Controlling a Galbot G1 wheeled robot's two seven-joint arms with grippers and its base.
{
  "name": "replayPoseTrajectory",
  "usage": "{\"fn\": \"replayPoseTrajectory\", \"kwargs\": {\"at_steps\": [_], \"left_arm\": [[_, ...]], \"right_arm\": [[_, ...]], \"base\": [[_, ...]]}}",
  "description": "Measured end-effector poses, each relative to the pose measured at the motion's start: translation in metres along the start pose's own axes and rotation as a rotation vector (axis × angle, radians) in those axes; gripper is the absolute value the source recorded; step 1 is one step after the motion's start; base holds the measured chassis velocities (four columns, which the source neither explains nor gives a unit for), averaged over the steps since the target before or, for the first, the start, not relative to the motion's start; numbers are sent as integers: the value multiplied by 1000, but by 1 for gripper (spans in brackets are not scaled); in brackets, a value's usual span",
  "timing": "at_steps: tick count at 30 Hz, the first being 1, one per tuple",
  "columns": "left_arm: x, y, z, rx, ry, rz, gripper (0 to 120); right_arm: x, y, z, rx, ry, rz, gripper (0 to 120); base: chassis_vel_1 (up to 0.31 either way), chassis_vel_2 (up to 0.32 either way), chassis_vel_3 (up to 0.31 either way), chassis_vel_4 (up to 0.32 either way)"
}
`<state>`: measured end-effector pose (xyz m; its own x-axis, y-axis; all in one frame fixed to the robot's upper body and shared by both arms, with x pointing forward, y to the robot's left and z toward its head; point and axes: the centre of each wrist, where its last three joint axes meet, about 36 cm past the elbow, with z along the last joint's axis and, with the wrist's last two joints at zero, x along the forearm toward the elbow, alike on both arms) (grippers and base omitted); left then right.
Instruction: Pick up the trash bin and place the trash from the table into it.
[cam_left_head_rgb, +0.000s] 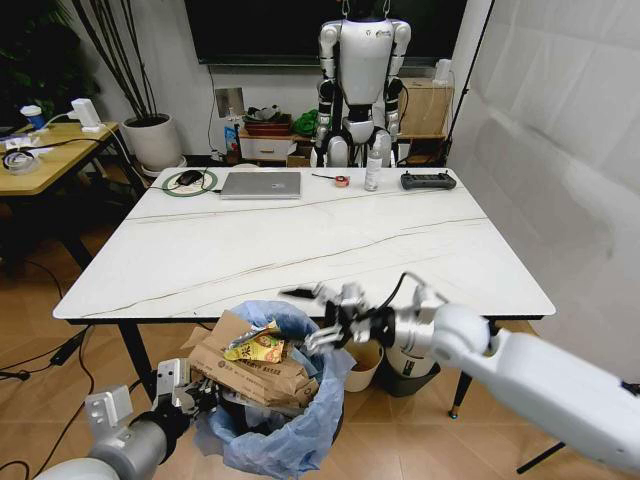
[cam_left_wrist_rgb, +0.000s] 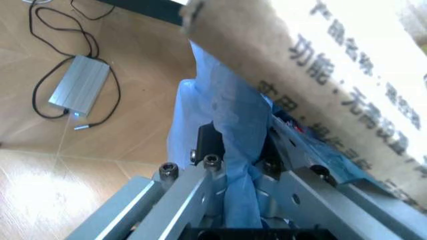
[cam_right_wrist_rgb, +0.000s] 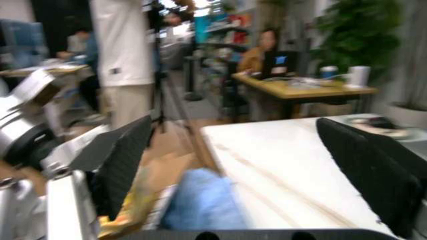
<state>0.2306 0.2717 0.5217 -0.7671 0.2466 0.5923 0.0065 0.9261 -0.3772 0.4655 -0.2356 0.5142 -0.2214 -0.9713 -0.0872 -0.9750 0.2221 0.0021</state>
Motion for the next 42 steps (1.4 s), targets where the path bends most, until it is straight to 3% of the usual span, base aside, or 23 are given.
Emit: {"fn": "replayPoseTrajectory", "kwargs": {"at_steps": [2,6,10,18,22,24,28,29,34,36,42], "left_arm": [[0,0,1,-3,2,0,0],[2,2,5,-10,2,-25,0],[3,3,7,-14,-1,-41,0],[4,3,8,-50,-25,-52,0],[3,3,9,-59,-39,-50,0],[3,2,11,-63,-47,-47,0],[3,1,12,-77,-55,-47,0],[3,1,12,-77,-55,-47,0],[3,0,14,-99,-71,-38,0],[3,0,14,-99,-71,-38,0],[2,-1,14,-135,-117,-16,0]], "right_arm": [[15,-5,-14,21,-8,89,98],[42,-6,-30,104,-65,389,100],[51,-6,-30,105,-89,475,100],[121,11,-38,132,-165,735,100],[150,38,-29,117,-201,850,100],[178,66,-15,133,-214,958,100],[216,112,16,177,-153,1031,100],[216,112,16,177,-153,1031,100],[241,177,58,197,-117,1141,100],[241,177,58,197,-117,1141,100],[270,217,75,221,-83,1216,100]], "base": [[0,0,0,0],[0,0,0,0],[0,0,0,0],[0,0,0,0],[0,0,0,0],[0,0,0,0],[0,0,0,0],[0,0,0,0],[0,0,0,0],[0,0,0,0],[0,0,0,0]]}}
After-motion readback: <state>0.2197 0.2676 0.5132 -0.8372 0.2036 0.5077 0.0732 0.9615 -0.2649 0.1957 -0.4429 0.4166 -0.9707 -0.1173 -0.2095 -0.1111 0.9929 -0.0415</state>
